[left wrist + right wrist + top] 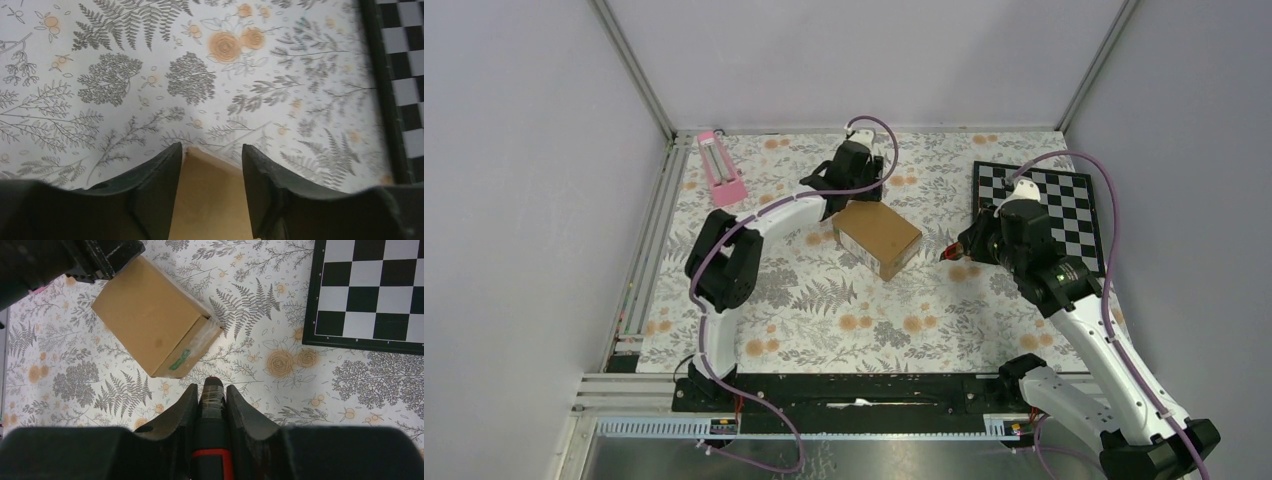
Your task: Unpack the express box
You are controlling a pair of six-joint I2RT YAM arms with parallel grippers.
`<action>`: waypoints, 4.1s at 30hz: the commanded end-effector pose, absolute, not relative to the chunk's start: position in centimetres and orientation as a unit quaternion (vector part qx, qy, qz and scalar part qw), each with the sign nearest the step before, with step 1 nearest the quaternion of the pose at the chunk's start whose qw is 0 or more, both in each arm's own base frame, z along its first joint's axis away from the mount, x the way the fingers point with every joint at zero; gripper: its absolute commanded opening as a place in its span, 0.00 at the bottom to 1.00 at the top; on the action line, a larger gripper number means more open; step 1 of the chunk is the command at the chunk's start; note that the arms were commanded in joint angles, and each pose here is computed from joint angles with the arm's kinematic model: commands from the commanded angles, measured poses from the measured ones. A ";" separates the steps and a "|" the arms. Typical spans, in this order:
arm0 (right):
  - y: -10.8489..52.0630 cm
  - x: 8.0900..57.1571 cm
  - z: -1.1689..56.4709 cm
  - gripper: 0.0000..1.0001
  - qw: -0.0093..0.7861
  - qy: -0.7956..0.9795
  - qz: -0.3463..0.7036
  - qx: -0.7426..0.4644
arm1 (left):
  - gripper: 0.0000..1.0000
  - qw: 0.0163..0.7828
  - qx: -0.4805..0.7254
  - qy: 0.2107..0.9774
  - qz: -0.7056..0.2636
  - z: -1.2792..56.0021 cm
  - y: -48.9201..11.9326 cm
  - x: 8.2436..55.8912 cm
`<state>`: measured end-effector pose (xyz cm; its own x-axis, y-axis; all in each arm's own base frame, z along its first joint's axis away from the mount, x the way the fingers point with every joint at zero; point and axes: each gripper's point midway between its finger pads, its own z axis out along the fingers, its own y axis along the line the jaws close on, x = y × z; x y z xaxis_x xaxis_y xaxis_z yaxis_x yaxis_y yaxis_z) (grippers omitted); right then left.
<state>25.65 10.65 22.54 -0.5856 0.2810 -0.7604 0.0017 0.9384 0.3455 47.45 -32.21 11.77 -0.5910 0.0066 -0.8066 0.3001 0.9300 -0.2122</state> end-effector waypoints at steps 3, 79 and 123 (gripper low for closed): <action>10.7 26.1 24.1 0.00 0.472 0.862 0.163 0.080 | 0.63 0.500 0.063 0.838 -0.210 22.1 -31.6 46.5; 11.2 27.7 24.5 0.00 0.471 0.866 0.152 0.070 | 0.69 0.322 -0.199 0.817 -0.435 12.4 -28.9 35.8; 14.7 26.0 20.4 0.00 0.424 0.889 0.162 0.051 | 0.51 0.426 -0.237 0.843 -0.226 17.2 -15.2 35.4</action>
<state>26.29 13.94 20.39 -0.6476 0.2031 -0.7345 -0.0566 0.9484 0.3121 32.11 -16.95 15.81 -0.5598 -0.6246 -0.5445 -0.2117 0.7431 -0.6348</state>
